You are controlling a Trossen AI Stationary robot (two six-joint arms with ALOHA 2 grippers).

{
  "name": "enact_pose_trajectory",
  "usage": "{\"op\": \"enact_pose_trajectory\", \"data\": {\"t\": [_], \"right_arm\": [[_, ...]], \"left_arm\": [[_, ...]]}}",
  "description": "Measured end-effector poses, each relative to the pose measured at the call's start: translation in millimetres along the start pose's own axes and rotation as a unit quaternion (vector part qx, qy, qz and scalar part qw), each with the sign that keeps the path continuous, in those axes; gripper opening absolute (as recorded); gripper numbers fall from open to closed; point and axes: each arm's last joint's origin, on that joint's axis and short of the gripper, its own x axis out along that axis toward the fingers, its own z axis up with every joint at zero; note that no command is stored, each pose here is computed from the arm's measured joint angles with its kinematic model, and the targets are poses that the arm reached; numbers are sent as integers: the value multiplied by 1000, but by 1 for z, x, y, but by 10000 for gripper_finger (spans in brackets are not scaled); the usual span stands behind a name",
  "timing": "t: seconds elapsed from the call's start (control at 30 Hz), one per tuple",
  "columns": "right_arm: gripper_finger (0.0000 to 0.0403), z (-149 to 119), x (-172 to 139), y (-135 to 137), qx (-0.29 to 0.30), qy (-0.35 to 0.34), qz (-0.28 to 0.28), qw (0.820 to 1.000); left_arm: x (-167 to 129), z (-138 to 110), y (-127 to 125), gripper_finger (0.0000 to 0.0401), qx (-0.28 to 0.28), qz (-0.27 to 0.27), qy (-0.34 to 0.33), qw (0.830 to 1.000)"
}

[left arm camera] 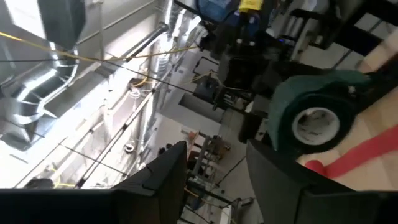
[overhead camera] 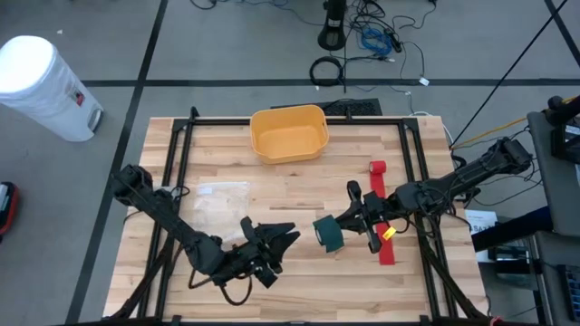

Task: Roll bandage
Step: Roll the green bandage

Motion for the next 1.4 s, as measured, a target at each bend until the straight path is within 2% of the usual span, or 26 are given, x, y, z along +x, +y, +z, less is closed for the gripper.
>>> {"op": "enact_pose_trajectory", "data": {"t": [0.13,0.33,0.57,0.7,0.97,1.23,1.4], "right_arm": [[11,0,0,0,0,-1,-3,1000],[11,1,0,-3,-3,-7,-34,999],[11,1,0,-3,-3,-12,-39,999],[11,1,0,-3,-3,-12,-41,999],[11,1,0,-4,-9,-12,-43,999],[11,2,0,-6,-9,-11,-48,999],[11,2,0,-7,-9,-12,-50,999]], "left_arm": [[2,-2,-11,173,31,-33,-8,999],[-1,0,-27,173,74,-102,-101,987],[13,-7,-45,173,130,-113,-114,978],[24,-10,-53,173,109,-121,-155,974],[27,-12,-54,175,114,-116,-151,975],[34,-15,-50,228,144,-96,-143,975],[36,-15,-50,233,168,-93,-181,965]]}}
